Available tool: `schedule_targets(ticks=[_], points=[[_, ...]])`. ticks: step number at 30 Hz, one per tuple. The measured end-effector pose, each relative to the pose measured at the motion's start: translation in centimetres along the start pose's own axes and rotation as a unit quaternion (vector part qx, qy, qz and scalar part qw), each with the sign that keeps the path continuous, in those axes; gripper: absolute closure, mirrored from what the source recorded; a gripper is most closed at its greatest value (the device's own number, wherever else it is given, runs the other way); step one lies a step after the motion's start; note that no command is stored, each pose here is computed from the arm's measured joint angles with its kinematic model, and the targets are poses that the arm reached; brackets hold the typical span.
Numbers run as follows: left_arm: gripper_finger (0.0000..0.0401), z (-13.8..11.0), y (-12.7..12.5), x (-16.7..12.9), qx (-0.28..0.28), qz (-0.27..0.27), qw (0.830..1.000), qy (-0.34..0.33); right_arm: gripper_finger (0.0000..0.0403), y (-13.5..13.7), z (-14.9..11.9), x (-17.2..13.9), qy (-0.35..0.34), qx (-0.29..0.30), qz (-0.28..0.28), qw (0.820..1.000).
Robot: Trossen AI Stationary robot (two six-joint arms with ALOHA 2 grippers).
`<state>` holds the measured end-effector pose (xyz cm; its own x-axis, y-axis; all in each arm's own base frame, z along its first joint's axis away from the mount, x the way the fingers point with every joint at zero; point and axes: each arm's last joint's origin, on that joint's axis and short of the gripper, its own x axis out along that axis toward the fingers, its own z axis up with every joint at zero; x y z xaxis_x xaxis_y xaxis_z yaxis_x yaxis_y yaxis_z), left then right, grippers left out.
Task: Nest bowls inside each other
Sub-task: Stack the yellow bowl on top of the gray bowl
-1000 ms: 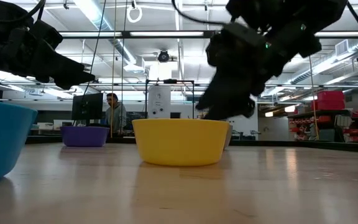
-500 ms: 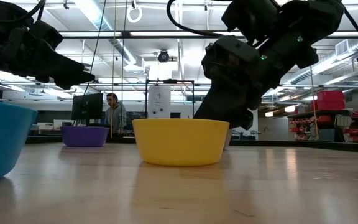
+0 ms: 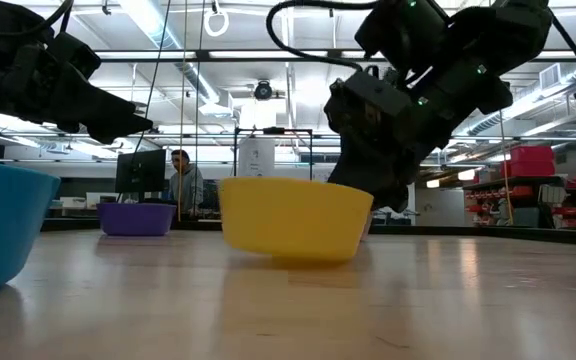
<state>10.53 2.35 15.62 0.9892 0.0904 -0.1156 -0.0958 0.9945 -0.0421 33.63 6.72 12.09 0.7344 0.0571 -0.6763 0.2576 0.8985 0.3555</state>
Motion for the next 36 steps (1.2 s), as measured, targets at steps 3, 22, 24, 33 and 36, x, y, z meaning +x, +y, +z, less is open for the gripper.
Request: schedule_targets(ticks=[3,22,24,33,36], points=[[0.0115,0.0,0.0,0.0,0.000,0.000,1.000,0.000,0.0333,-0.3,-0.7,0.8,0.018,0.006,-0.003,1.000],[0.0115,0.0,0.0,0.0,0.000,0.002,1.000,0.001,0.0401,0.0,2.8,1.9,-0.079,-0.075,-0.081,0.991],[0.0115,0.0,0.0,0.0,0.000,0.002,1.000,0.001,0.0401,-0.2,4.1,1.9,-0.096,-0.086,-0.091,0.987],[0.0115,0.0,0.0,0.0,0.000,0.002,1.000,0.002,0.0401,-2.2,8.7,0.2,-0.130,-0.137,-0.162,0.969],[0.0115,-0.1,0.0,0.0,-0.001,0.002,1.000,0.003,0.0401,-2.7,9.7,-1.9,-0.128,-0.142,-0.195,0.962]])
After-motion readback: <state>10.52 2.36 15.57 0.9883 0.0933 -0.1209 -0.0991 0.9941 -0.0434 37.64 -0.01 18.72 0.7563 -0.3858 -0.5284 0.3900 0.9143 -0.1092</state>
